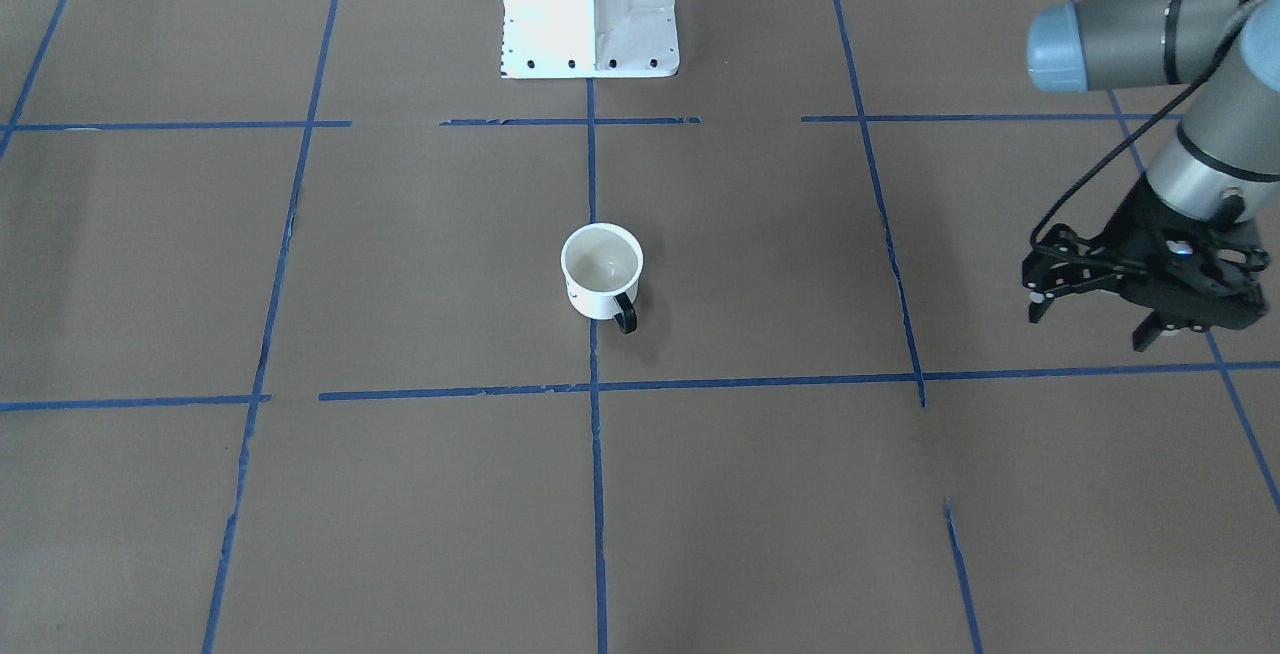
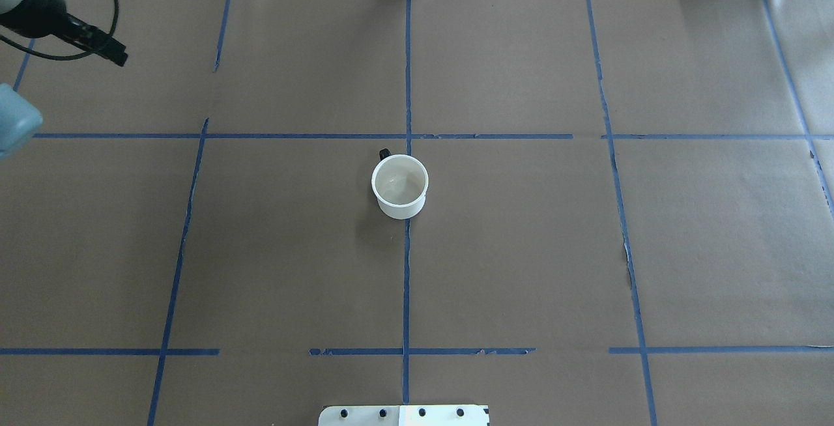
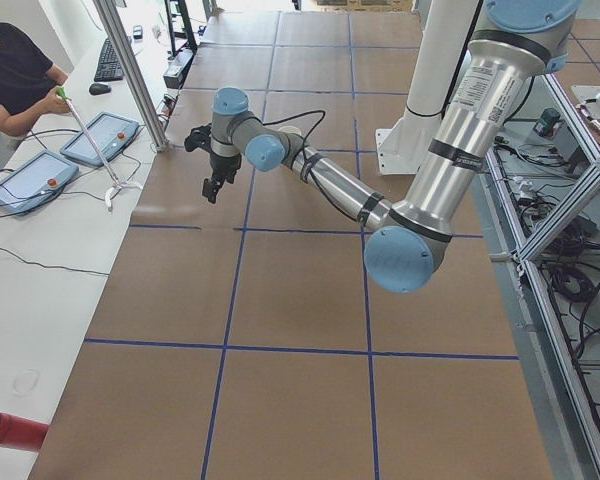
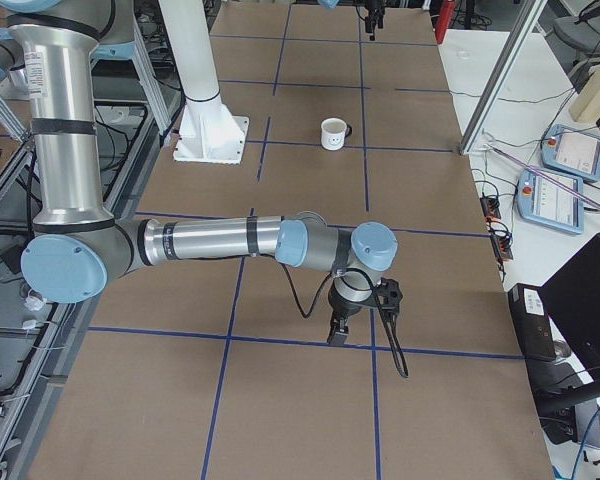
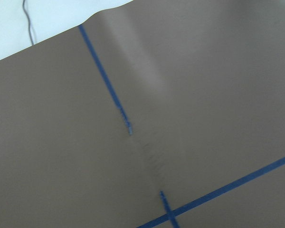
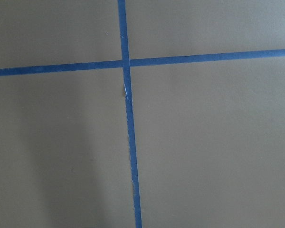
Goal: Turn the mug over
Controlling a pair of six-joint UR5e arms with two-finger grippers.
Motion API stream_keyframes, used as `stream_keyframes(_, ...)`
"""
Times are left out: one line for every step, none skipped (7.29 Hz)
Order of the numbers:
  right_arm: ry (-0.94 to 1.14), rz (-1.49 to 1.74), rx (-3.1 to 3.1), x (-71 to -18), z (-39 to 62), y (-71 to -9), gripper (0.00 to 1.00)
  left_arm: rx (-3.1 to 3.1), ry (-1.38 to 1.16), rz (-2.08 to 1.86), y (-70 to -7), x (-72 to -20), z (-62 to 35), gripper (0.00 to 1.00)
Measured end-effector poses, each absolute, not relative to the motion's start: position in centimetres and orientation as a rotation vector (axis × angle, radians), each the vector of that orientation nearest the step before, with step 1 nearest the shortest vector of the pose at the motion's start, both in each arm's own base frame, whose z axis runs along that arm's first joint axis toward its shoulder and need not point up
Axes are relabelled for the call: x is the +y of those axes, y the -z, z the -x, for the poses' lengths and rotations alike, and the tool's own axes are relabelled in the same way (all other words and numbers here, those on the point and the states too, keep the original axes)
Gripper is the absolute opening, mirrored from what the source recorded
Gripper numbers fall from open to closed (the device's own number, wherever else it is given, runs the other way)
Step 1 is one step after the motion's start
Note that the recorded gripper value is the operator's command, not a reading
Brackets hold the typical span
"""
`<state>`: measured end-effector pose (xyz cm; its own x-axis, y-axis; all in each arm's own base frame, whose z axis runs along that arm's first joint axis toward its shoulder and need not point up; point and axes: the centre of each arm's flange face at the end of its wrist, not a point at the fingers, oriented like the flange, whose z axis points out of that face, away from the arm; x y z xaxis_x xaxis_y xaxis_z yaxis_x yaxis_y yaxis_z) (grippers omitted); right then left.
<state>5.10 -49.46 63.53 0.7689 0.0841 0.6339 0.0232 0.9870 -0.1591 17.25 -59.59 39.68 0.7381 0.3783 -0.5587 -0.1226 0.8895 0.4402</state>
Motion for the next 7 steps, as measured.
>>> stream_keyframes(-0.033, 0.162, -0.694, -49.5, -5.1, -63.5, 1.00, 0.678, -0.280, -0.347, -43.9, -59.2, -14.3, 1.00)
stream_keyframes(-0.033, 0.161, -0.694, -49.5, -5.1, -63.5, 1.00, 0.709, -0.264, -0.278, -48.6, -58.7, -10.7, 1.00)
stream_keyframes(-0.033, 0.161, -0.694, -49.5, -5.1, -63.5, 1.00, 0.744, -0.257, -0.230, -53.0, -57.9, -6.9, 1.00)
stream_keyframes(-0.033, 0.161, -0.694, -49.5, -5.1, -63.5, 1.00, 0.752, -0.263, -0.210, -56.6, -57.2, -3.4, 1.00)
stream_keyframes(-0.033, 0.161, -0.694, -49.5, -5.1, -63.5, 1.00, 0.748, -0.260, -0.193, -60.1, -56.1, 0.0, 1.00)
stream_keyframes(-0.033, 0.161, -0.694, -49.5, -5.1, -63.5, 1.00, 0.744, -0.240, -0.176, -62.9, -54.5, 2.7, 1.00)
stream_keyframes(-0.033, 0.161, -0.694, -49.5, -5.1, -63.5, 1.00, 0.743, -0.211, -0.158, -64.7, -53.1, 4.7, 1.00)
